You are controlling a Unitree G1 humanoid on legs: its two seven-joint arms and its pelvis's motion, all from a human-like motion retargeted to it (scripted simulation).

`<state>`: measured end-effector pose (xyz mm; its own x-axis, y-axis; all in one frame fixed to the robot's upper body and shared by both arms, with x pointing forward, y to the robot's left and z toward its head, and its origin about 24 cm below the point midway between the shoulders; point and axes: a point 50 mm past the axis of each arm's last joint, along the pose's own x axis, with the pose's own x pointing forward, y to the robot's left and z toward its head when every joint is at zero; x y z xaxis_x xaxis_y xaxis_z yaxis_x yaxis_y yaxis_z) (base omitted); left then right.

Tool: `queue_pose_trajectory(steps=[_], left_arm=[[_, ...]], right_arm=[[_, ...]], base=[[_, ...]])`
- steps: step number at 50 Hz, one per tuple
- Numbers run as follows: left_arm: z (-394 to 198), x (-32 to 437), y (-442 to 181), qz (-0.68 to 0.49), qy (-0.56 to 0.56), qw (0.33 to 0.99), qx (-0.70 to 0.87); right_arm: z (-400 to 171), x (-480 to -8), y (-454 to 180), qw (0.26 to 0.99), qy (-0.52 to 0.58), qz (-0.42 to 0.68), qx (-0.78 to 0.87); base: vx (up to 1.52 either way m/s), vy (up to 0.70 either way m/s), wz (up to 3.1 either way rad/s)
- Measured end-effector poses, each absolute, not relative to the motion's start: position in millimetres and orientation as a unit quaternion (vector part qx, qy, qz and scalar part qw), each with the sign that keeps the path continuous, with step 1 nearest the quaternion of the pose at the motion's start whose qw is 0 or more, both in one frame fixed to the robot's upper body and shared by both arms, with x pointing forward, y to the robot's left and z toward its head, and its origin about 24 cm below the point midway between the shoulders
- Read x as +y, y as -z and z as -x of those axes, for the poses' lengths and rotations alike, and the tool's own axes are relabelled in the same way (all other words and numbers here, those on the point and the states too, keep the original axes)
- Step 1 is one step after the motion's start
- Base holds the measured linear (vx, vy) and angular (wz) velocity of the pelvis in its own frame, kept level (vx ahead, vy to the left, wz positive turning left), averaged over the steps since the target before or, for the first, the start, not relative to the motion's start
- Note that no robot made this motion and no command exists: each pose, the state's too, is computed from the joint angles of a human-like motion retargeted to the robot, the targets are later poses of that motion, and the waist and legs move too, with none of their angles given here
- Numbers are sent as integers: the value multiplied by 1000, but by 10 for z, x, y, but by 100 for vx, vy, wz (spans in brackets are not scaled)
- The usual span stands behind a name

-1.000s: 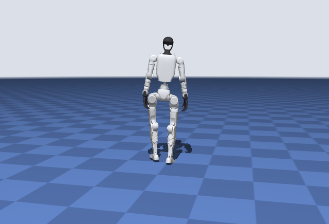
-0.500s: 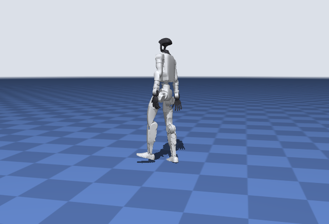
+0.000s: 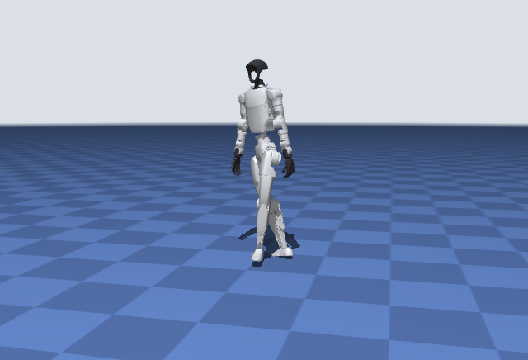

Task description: In place motions

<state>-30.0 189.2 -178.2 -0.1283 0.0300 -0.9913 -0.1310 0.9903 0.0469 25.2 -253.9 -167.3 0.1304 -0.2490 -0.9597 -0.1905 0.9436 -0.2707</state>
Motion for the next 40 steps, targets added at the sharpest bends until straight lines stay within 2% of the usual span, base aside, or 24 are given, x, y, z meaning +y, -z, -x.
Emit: queue_pose_trajectory(steps=[5, 9, 14, 20, 27, 33, 40], left_arm=[[703, 1863, 1728, 65, -92, 616, 780], [776, 1806, 1720, 79, -92, 606, 786], [454, 1838, 1778, 58, -55, 651, 755], [-202, 2058, 1780, -16, -4, 722, 692], [-543, 2089, 1747, -44, 22, 757, 652], [-490, 2096, 1754, -76, 32, 740, 667], [-68, 2029, 1785, -63, 42, 696, 714]], right_arm=[[-523, -2354, 1686, 771, -12, 171, 614], [-472, -2282, 1706, 764, -46, 182, 617], [-259, -2267, 1732, 740, -60, 177, 647], [-87, -2160, 1764, 719, -65, 147, 676], [-59, -2144, 1767, 712, -82, 167, 676], [-177, -2138, 1765, 730, -57, 160, 661], [-323, -2067, 1768, 747, -60, 146, 645]], base=[[32, 11, 67], [31, 10, 130], [23, 4, 232], [-3, -20, 149], [14, 0, 129], [4, -10, 99], [7, -11, 69]])
